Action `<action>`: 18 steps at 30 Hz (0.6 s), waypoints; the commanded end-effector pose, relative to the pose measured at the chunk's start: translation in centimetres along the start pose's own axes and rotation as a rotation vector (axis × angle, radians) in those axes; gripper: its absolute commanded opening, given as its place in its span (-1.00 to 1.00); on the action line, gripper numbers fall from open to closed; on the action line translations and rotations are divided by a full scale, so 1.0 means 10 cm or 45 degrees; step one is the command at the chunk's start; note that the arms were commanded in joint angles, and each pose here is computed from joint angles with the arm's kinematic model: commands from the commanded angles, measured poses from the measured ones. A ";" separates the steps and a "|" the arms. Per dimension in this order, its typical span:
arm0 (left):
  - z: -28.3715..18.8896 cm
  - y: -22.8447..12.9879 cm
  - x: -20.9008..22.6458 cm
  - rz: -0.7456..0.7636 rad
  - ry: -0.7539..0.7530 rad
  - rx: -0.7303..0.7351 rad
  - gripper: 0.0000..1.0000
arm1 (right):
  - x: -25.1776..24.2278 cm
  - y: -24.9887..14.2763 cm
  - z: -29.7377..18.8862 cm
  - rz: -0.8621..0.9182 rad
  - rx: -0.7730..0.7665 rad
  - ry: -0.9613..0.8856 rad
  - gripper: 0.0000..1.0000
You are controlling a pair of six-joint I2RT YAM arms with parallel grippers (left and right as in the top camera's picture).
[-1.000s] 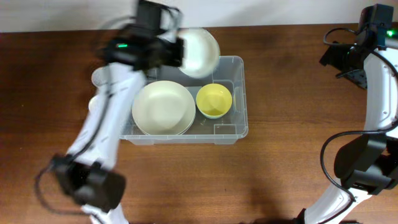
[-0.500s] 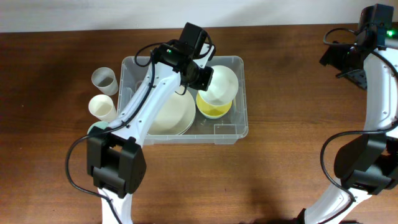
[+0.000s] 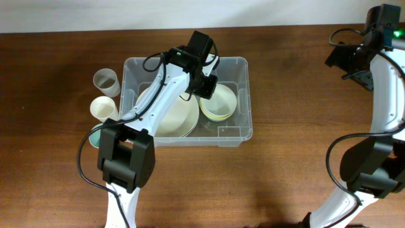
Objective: Pack container
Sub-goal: 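Carry the cream bowl into the bin onto the yellow bowl and release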
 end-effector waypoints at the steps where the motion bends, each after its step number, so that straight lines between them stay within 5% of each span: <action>1: 0.01 0.04 0.08 0.010 0.071 -0.013 0.20 | -0.01 0.00 0.01 0.003 -0.001 -0.002 0.98; 2: 0.00 0.05 0.10 0.009 0.095 -0.019 0.48 | -0.01 0.00 0.01 0.003 -0.001 -0.002 0.98; 3: -0.07 0.10 0.16 0.001 0.135 -0.041 0.99 | -0.01 0.00 0.01 0.003 -0.001 -0.002 0.98; 13: -1.26 0.46 0.89 -0.183 0.256 -0.320 0.99 | -0.01 0.00 0.01 0.003 -0.001 -0.002 0.98; 18: -1.69 0.12 1.77 -0.629 0.454 -0.342 0.99 | -0.01 0.00 0.01 0.003 -0.001 -0.002 0.98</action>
Point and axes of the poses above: each gripper's point midway between its finger pads, its own z axis out along the fingers, its own x axis along the line the jaws close on, y = z × x, the point moved 6 cm from there along -z, back along the fingers, and after that the axes turned 6 degrees about z, right-handed, at the moved point
